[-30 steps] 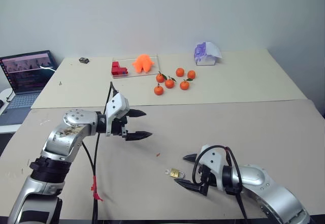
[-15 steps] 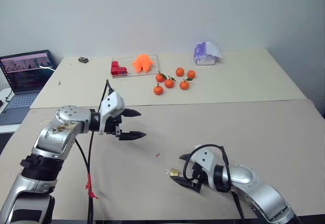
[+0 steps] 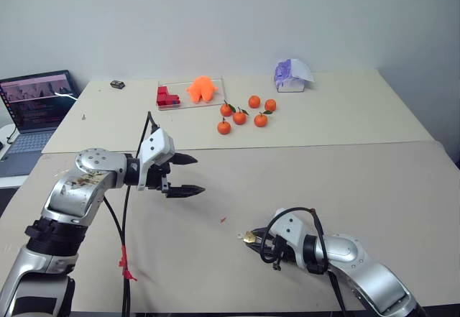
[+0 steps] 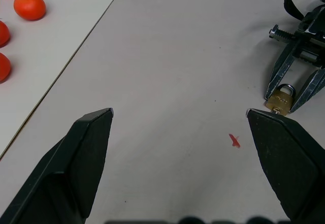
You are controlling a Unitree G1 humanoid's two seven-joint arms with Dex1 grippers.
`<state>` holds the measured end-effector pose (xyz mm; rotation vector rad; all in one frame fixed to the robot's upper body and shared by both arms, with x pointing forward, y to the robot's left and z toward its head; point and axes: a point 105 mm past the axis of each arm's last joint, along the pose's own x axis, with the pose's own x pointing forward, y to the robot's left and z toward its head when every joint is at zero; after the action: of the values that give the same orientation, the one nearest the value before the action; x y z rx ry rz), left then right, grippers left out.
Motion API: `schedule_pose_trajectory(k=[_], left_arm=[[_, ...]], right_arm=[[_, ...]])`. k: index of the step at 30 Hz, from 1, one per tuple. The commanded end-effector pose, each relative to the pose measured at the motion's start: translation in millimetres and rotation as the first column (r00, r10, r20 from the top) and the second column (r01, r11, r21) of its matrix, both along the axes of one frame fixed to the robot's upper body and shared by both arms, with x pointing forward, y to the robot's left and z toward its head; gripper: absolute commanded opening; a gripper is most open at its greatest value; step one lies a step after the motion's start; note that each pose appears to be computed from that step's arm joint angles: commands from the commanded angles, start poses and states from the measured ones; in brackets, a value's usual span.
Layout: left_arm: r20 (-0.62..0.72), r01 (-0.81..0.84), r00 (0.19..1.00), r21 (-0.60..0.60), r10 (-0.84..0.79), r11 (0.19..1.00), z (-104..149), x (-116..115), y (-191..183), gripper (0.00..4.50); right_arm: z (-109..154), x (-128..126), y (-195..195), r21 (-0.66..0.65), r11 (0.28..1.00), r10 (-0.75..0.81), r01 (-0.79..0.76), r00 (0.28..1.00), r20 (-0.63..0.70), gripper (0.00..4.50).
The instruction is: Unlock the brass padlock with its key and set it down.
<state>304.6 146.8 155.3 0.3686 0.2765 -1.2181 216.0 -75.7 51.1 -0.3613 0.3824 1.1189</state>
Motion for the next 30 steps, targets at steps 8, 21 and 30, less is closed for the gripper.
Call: schedule_pose_trajectory(k=[8, 21, 30], left_arm=[[0.055, -0.085, 0.995, -0.040, 0.087, 0.996, 7.1, -2.8, 9.4, 4.50], [0.007, -0.239, 0.970, -0.101, 0.241, 0.966, -20.6, -25.6, 9.3, 4.50], [-0.380, -0.411, 0.883, -0.335, 0.277, 0.848, -24.5, -13.4, -12.5, 4.50]], right_arm=[[18.6, 30.2, 9.6, -0.052, 0.991, 0.127, -0.122, 0.985, 0.115, 0.92], [93.5, 59.4, 20.4, -0.023, 0.952, 0.302, -0.304, 0.930, 0.211, 0.92], [113.5, 74.6, 9.4, -0.194, 0.951, 0.304, -0.241, 0.839, 0.451, 0.92]])
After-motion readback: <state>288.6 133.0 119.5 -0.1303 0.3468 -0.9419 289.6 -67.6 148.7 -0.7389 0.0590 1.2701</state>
